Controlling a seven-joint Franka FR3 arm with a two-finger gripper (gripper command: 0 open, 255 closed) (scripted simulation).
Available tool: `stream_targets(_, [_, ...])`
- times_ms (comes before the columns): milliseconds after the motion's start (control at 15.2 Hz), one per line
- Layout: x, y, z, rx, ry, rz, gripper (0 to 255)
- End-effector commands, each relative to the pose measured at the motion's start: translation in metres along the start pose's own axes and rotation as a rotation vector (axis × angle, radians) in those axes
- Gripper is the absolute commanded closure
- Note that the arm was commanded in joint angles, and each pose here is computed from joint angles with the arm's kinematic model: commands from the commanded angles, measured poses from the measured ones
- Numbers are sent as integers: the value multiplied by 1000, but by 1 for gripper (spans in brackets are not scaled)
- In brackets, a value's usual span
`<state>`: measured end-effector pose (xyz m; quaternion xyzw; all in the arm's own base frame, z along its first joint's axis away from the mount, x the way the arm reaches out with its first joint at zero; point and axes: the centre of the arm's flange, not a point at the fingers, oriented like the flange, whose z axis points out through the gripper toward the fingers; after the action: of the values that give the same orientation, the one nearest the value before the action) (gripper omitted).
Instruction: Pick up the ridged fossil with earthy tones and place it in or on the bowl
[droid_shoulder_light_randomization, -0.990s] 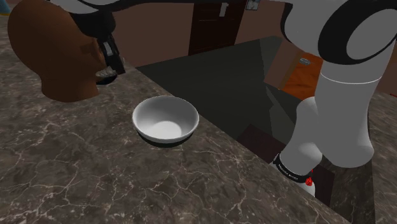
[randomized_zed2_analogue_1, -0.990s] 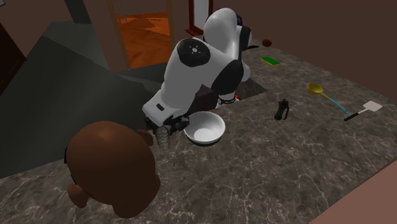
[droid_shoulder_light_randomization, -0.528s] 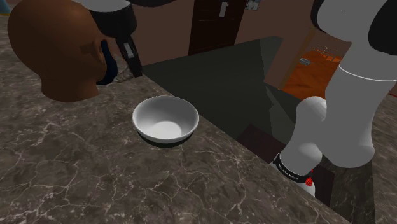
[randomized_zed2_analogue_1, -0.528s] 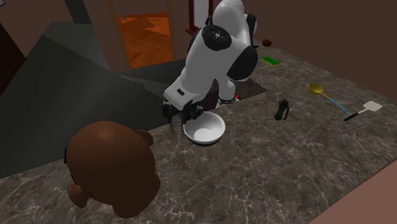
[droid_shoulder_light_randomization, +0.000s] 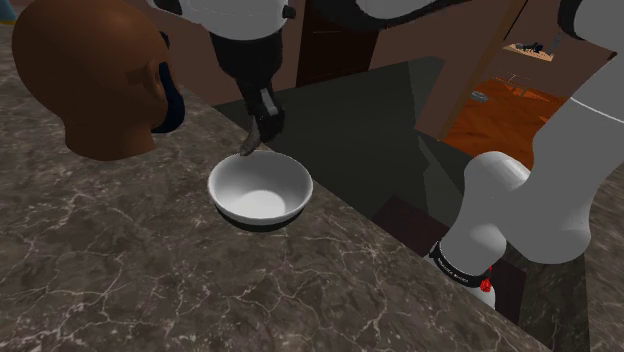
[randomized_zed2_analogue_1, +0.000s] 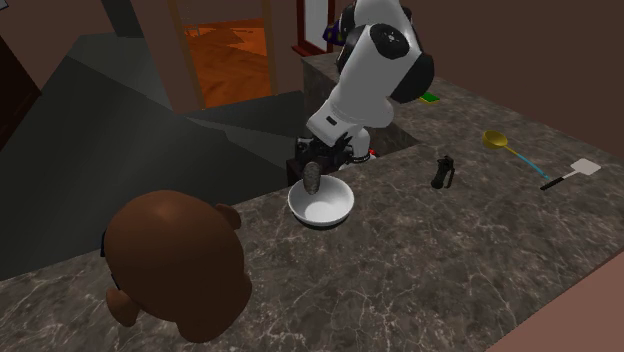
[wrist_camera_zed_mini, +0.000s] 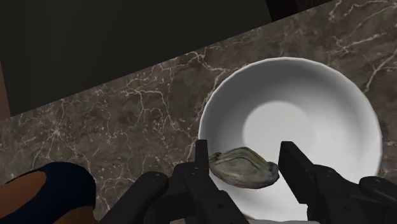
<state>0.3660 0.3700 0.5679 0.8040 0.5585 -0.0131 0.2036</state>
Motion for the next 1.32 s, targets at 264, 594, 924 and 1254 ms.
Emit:
stream_targets(264, [-10, -28, 14, -1, 0, 1, 255])
stream_targets(594, [-3, -36, 38, -1, 0, 1, 255])
stream_targets(924, [3, -44, 63, -1, 0, 1, 255])
stream_targets(1254, [5, -47, 70, -1, 0, 1, 255])
